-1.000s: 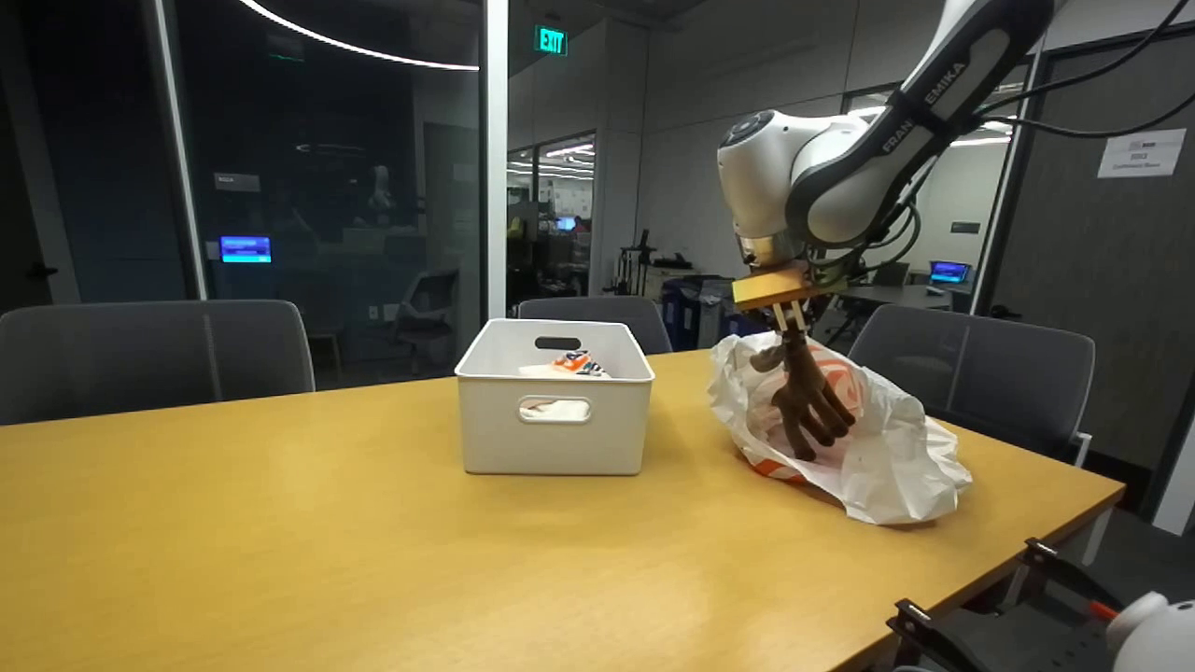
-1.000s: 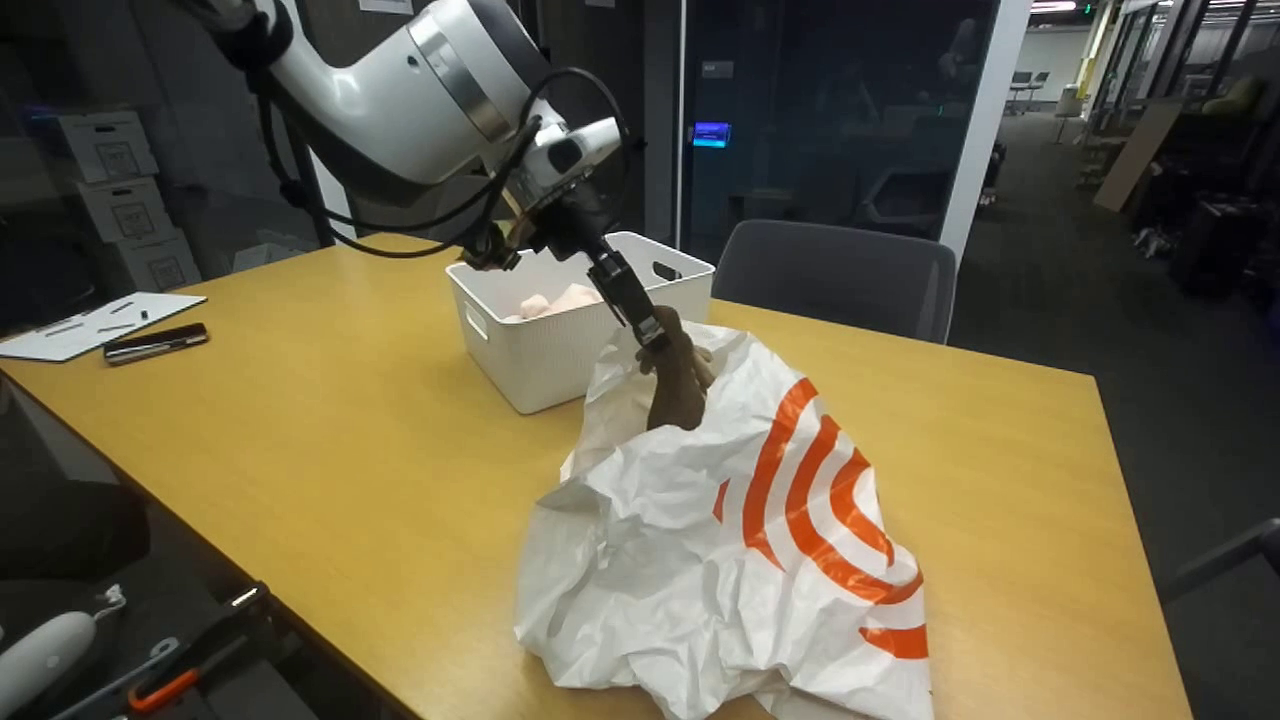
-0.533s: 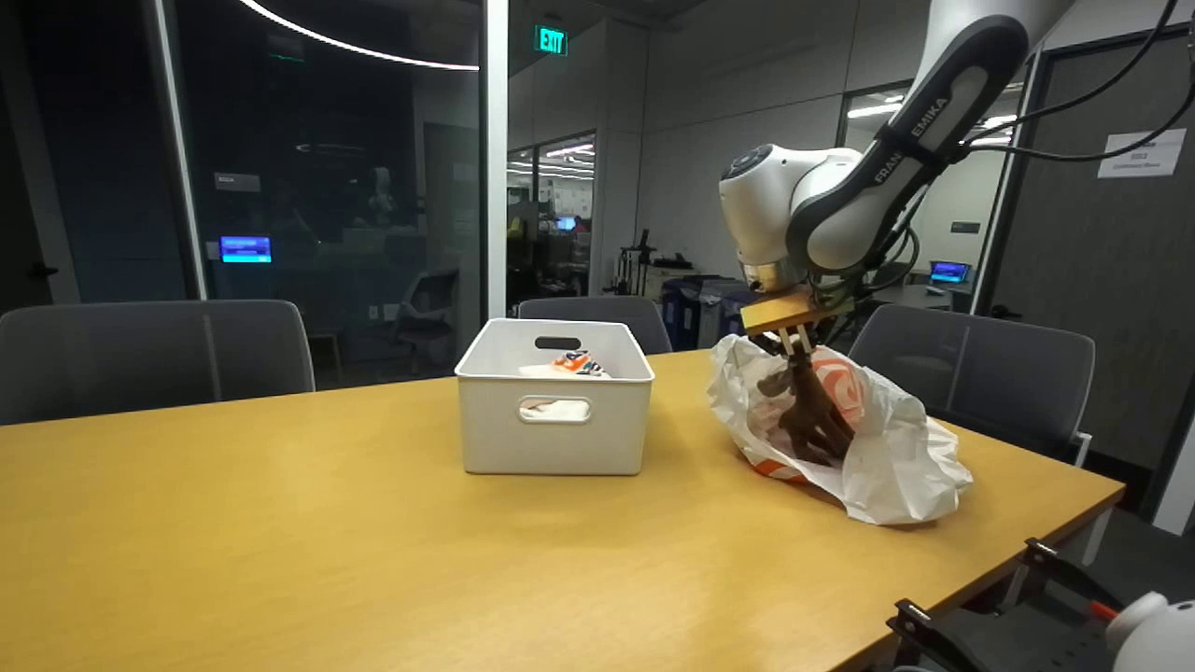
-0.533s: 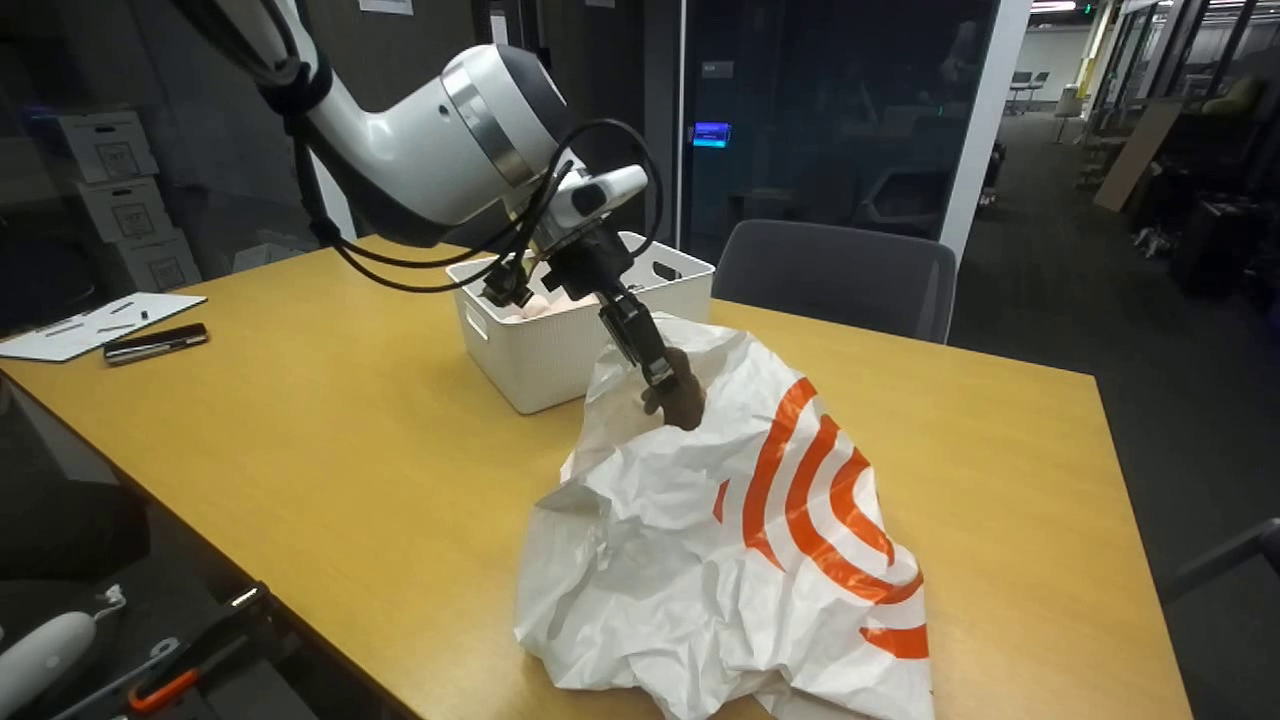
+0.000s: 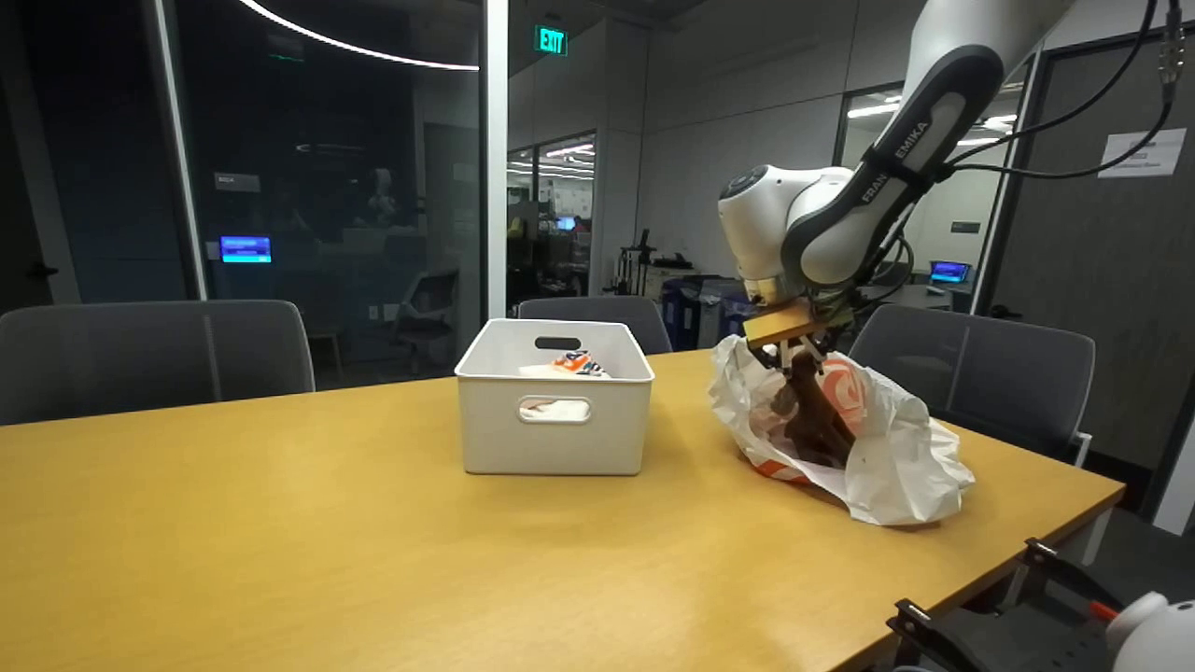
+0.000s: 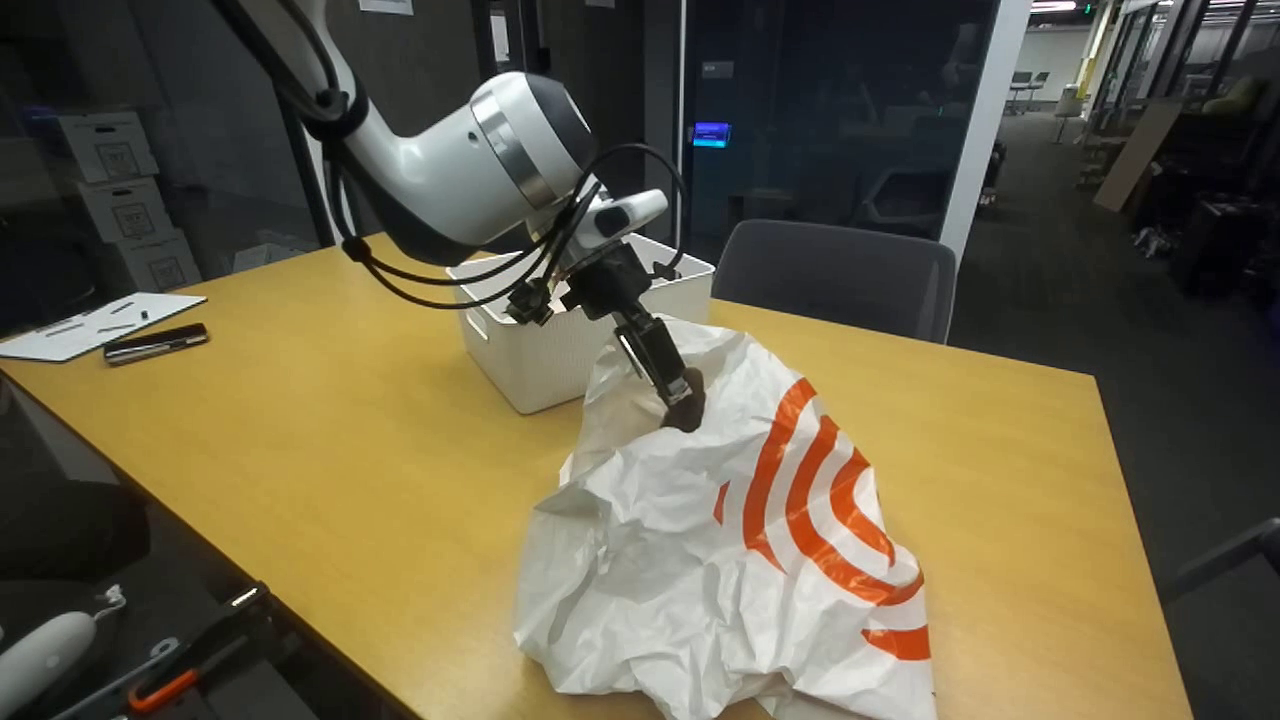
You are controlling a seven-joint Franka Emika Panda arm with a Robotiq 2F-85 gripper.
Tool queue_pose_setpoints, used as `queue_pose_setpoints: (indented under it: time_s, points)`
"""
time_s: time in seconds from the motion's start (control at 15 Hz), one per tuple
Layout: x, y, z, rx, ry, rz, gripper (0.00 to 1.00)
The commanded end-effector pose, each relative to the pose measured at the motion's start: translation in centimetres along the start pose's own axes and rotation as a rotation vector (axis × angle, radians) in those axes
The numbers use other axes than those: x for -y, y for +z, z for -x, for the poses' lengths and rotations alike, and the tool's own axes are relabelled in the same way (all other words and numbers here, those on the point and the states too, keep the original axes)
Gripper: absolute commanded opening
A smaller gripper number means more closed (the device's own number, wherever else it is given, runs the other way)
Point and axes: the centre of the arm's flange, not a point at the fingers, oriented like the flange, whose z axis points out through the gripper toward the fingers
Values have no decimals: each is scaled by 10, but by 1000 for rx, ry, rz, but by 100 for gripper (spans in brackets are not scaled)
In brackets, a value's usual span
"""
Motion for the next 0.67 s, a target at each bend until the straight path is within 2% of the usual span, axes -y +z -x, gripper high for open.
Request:
queue_pose_setpoints:
  time_s: [0.0,0.2,0.4,0.6]
  points:
    - [3,-14,-9,5,-28,-32,80]
    - [0,-45,-6,9,-69,-69,100]
    - [5,-83,-2,1,-136,-92,100]
    - [26,-135,4,-68,-242,-150,100]
